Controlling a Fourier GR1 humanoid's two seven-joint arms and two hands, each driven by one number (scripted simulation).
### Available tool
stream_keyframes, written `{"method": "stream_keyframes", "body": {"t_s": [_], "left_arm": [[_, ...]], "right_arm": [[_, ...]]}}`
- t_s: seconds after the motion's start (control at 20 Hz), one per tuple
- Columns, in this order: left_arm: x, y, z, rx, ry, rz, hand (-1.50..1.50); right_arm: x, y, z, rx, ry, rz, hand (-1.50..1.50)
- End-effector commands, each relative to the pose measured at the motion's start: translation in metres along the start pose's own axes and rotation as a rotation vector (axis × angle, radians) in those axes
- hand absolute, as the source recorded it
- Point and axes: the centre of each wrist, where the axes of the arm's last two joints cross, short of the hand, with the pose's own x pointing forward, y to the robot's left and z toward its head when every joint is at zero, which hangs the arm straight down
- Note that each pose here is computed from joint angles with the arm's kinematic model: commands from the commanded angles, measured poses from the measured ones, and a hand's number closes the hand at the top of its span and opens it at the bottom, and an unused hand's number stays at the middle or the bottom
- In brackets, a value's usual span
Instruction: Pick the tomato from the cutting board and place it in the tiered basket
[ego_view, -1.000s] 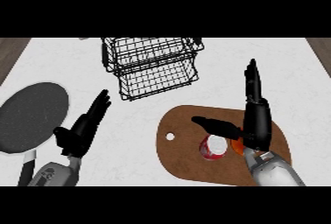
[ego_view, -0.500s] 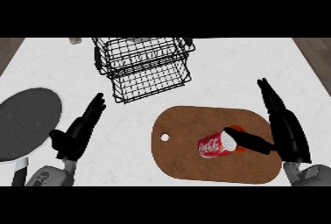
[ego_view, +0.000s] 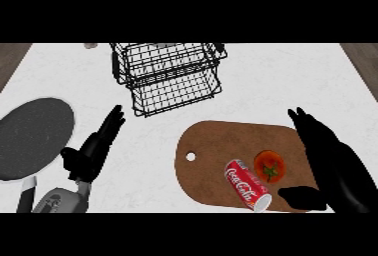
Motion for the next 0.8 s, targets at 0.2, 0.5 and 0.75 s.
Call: {"method": "stream_keyframes", "body": {"t_s": [0.2,0.5,0.75], "left_arm": [[-0.004,0.0,0.001,-0.027,-0.018,0.001,0.0],[0.006,-0.007,-0.004,-0.012,-0.012,0.011,0.0],[0.004,-0.007,-0.008,-0.036,-0.009,-0.007,0.0]], "right_arm": [[0.046,-0.02,0.036,-0.063,0.169,0.018,-1.5],[0.036,0.002,0.023,-0.063,0.288,0.137,-1.5],[0.043,0.008,0.01,-0.002,0.33,0.087,-1.5]]}}
